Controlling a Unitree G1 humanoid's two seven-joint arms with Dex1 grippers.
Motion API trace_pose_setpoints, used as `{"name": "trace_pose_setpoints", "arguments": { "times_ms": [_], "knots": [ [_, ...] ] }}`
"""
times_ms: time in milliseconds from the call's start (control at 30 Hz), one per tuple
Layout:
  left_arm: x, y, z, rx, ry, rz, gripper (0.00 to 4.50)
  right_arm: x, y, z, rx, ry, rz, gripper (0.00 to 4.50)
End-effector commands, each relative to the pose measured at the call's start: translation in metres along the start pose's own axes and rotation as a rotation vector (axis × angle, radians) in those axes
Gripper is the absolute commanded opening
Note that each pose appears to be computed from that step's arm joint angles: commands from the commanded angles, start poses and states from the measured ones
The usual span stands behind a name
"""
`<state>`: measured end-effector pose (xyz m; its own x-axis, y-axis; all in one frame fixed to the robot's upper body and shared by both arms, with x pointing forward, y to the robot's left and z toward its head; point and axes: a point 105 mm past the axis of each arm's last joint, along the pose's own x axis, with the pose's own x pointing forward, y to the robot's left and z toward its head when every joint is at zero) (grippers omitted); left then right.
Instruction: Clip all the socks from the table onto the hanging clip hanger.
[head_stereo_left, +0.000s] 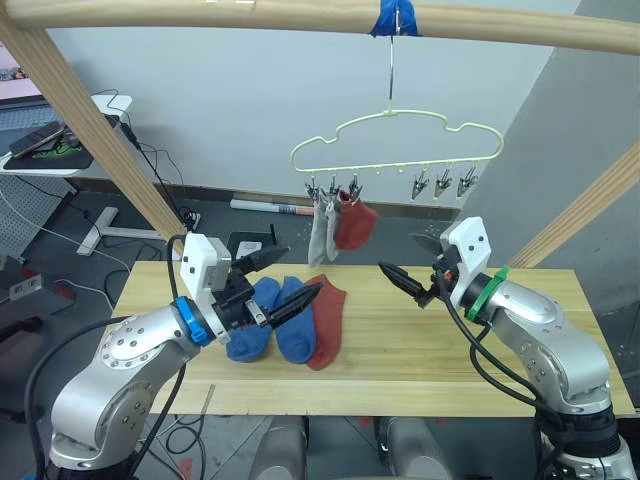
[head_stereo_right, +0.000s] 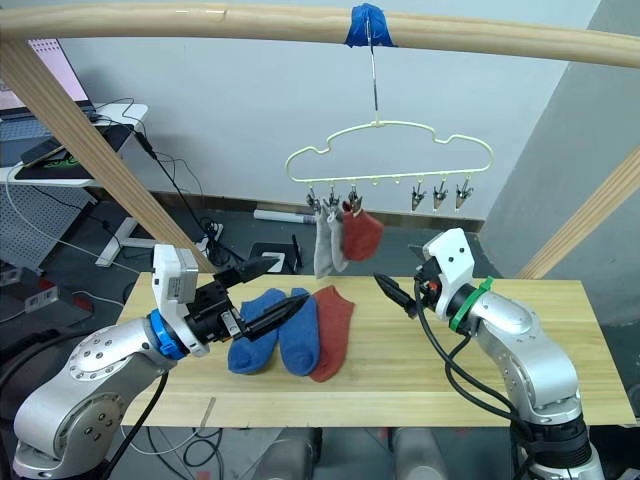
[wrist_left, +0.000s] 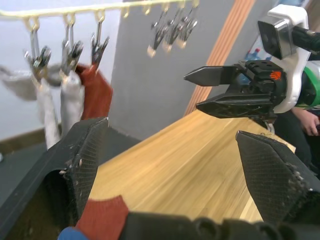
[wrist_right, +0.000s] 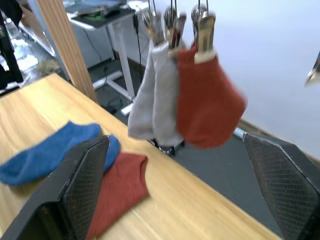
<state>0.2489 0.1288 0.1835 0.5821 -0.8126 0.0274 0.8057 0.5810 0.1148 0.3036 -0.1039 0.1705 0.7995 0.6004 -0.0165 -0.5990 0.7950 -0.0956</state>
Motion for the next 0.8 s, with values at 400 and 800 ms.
{"name": "trace_pose_setpoints", "arguments": {
  "times_ms": [400,800],
  "knots": [
    [0.005,-0.002,0.031,0.126,-0.159,-0.049,4.50,0.023,-0.007,0.035,-0.039,-0.212,-0.245,4.48],
    [0.009,-0.016,0.040,0.131,-0.189,-0.101,4.50,0.045,-0.016,0.035,-0.017,-0.232,-0.279,4.48]
  ]
}}
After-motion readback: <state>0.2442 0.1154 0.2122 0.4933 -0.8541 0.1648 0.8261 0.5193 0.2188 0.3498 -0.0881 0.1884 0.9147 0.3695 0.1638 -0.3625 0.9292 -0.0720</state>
